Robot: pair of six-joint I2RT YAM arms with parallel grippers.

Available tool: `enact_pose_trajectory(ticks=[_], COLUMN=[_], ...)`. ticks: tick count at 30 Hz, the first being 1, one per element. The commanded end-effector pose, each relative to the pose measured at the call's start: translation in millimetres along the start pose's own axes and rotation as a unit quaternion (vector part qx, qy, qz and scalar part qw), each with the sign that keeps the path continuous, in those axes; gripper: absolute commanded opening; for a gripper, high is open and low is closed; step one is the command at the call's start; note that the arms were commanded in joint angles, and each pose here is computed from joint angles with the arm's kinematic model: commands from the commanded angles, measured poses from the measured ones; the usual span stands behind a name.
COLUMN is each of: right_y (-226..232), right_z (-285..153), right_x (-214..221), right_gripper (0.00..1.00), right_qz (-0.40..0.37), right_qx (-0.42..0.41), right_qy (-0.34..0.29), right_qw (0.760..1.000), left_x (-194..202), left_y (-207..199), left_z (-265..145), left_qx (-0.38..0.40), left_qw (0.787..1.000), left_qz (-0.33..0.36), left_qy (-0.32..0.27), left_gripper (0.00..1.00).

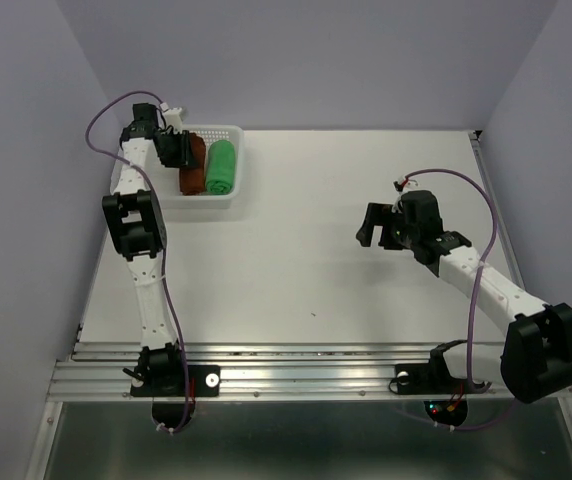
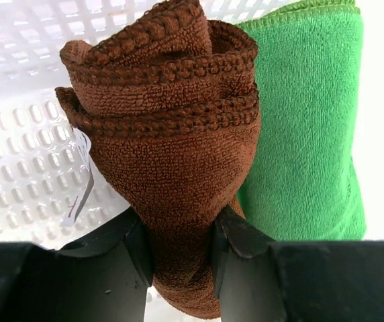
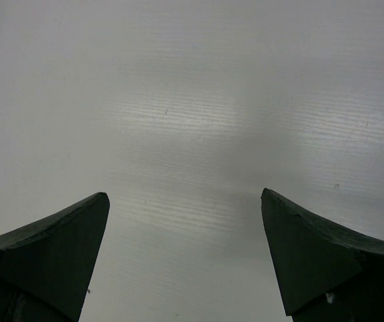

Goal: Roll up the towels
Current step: Place the rolled towel into the container

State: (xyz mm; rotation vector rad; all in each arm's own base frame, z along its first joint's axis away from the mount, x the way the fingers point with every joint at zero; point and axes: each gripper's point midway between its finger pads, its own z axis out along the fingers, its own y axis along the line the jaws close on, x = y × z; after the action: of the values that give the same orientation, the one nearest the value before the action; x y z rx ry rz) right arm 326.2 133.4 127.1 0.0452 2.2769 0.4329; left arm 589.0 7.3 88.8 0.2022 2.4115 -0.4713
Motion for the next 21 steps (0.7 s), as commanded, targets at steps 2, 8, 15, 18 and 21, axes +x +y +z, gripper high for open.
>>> enact_pose_trajectory(ticks=[2,8,15,18,21], right_y=[6.7,4.1,1.8,0.8,0.4], right_z=[-2.0,-2.7,-2.6,-2.0,-2.1], right_x=[-21.2,-21.5,-21.6,-19.6,-18.6], right_gripper=[1.00,1.00,1.00,1.00,1.00], right_qz=[0.003,0.000,-0.002,-0.004,-0.004], right_qx=[-0.004,0.002,0.007,0.008,0.009], right_qy=[-0.025,-0.028,-0.030,-0.027,-0.026], right_qw=[1.000,1.000,1.000,1.000,1.000], left_x=[-27.8,-31.4,-22.8,-22.0,-21.2], left_y=[0.0,0.5,-6.8,-9.3,-13.5], left_z=[-3.4,0.9,9.4,9.8,11.8], left_qx=[-0.032,-0.043,-0.060,-0.061,-0.059], left_qw=[0.999,0.998,0.998,0.998,0.998], left_qz=[0.005,-0.009,-0.006,-0.003,0.000], left_qy=[-0.033,-0.040,-0.021,-0.018,-0.016], left_gripper=[0.01,0.10,0.36,0.41,0.42])
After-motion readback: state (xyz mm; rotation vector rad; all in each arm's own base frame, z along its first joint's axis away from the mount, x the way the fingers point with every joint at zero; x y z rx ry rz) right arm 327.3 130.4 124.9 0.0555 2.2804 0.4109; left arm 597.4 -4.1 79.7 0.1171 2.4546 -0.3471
